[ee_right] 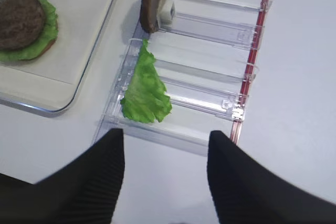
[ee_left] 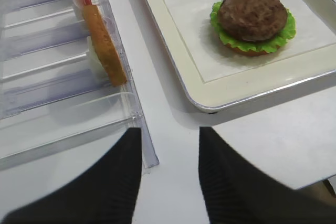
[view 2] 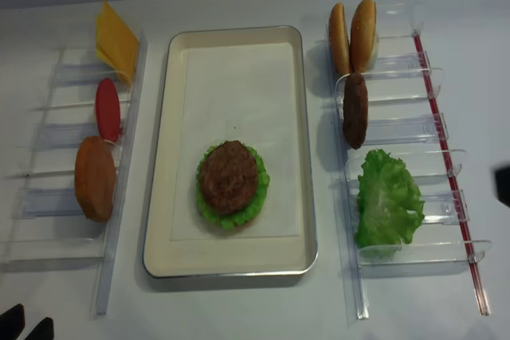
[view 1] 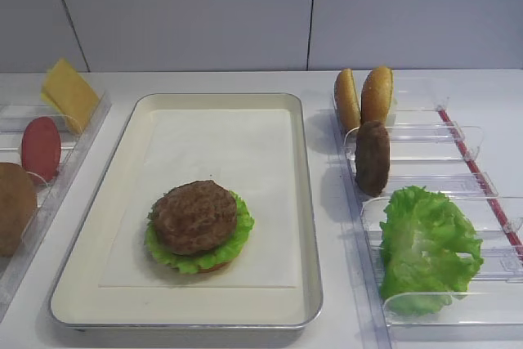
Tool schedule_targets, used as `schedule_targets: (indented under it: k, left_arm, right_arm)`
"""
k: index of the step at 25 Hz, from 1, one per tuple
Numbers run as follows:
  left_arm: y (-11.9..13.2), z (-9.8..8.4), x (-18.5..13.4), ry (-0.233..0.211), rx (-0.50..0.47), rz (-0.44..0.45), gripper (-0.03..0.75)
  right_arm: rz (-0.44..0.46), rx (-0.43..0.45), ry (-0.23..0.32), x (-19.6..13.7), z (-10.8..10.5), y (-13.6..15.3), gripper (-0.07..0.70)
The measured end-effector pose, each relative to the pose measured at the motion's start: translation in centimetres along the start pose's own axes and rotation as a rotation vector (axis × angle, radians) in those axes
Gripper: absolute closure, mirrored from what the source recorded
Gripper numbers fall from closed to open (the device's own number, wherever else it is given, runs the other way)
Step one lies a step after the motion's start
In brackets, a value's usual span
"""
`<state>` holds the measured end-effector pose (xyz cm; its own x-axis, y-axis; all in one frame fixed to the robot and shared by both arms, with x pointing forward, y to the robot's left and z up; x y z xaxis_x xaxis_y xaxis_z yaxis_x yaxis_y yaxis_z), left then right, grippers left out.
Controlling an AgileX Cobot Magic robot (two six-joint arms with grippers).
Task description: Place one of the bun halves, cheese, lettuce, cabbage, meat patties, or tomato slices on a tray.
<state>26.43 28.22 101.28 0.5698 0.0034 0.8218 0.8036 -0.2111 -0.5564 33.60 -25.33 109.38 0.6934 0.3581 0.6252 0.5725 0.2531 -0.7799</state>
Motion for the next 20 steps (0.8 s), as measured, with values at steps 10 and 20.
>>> schedule_targets:
  k: [10,20]
  left_arm:
    - [0.0,0.0,0.0,0.000,0.000,0.000,0.454]
    - [0.0,0.0,0.0,0.000,0.000,0.000,0.454]
  right_arm:
    - [-0.132,-0.089,-0.026,-6.8,-1.4,-0.8,0.228]
    - [-0.242,-0.297,0.031,-10.8,-0.9,-1.1,0.228]
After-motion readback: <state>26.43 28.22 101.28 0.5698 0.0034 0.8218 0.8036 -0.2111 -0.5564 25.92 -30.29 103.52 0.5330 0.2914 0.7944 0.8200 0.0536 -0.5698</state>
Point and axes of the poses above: a point on each arm's last joint axis where the gripper is mounted, y pointing out along that axis toward the gripper, z along the wrist's bending axis when the last joint is at zero, x = y × z, the point moved 5 cm from there along y, pointing out along that axis toward the gripper, and after that the axes turned 12 degrees about -y, right-handed, at the moved point
